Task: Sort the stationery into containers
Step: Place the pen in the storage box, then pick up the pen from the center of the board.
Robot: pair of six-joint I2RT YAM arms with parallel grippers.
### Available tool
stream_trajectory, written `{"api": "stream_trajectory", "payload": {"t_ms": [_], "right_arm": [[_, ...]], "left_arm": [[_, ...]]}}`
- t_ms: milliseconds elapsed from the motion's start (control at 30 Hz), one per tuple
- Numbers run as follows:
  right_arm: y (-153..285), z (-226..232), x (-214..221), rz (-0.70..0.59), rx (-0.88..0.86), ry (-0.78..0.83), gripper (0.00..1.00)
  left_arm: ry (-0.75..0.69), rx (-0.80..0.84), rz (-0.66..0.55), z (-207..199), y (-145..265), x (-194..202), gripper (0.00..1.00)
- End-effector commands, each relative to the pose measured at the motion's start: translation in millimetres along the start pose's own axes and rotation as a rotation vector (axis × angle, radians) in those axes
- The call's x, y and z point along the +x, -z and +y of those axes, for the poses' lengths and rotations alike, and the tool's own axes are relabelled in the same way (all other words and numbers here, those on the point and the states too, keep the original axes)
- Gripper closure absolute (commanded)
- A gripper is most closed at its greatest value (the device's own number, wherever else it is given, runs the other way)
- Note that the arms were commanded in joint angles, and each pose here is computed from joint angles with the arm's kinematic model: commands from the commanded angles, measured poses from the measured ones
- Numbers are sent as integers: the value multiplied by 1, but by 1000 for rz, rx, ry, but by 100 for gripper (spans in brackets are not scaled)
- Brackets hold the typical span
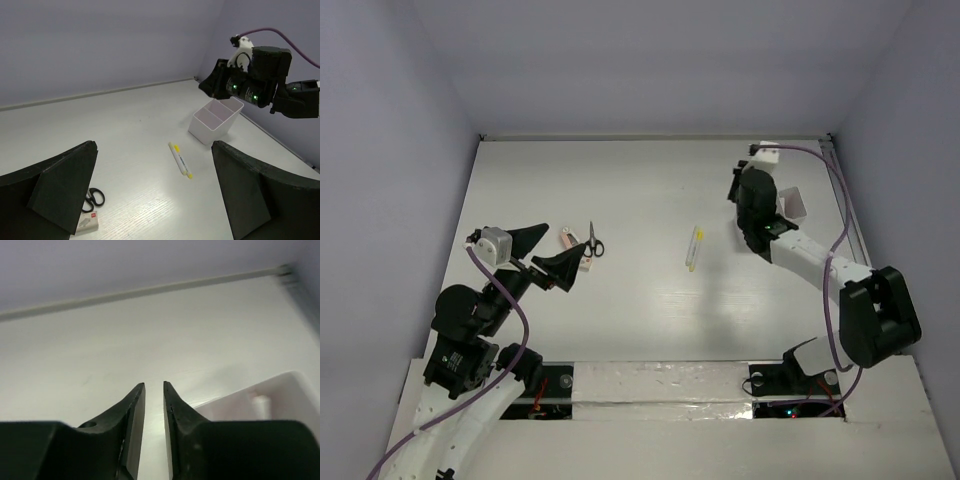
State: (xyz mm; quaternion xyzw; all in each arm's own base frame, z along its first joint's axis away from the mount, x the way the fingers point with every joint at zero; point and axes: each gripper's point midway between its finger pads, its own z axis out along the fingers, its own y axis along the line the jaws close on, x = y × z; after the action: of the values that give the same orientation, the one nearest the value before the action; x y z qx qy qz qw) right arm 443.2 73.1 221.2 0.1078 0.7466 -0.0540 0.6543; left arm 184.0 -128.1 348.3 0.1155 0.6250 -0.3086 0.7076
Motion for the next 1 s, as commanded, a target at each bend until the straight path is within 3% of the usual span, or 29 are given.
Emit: {"api": "stream_trajectory", "payload": {"t_ms": [0, 33, 167, 267, 333, 433, 967], "right_arm": [[27, 50, 27, 162, -144, -49, 80], [38, 62, 41, 215, -182, -27, 90], [57, 76, 73, 349, -248, -38, 95], [69, 78, 103, 466, -277, -44, 86], [70, 80, 120, 508, -277, -52, 71], [73, 90, 142, 568, -308, -50, 67], [64, 91, 197, 675, -251, -35, 68]], "left_arm": [[-18, 16, -68, -7, 1, -26, 1], [-18, 16, -65, -6, 0, -25, 1], [-17, 15, -57, -6, -2, -23, 1], [-17, 15, -54, -5, -3, -23, 1], [-16, 15, -51, -5, -3, -22, 1], [-17, 6, -45, -3, -5, -21, 1], [-17, -4, -35, 0, -8, -18, 1]]}}
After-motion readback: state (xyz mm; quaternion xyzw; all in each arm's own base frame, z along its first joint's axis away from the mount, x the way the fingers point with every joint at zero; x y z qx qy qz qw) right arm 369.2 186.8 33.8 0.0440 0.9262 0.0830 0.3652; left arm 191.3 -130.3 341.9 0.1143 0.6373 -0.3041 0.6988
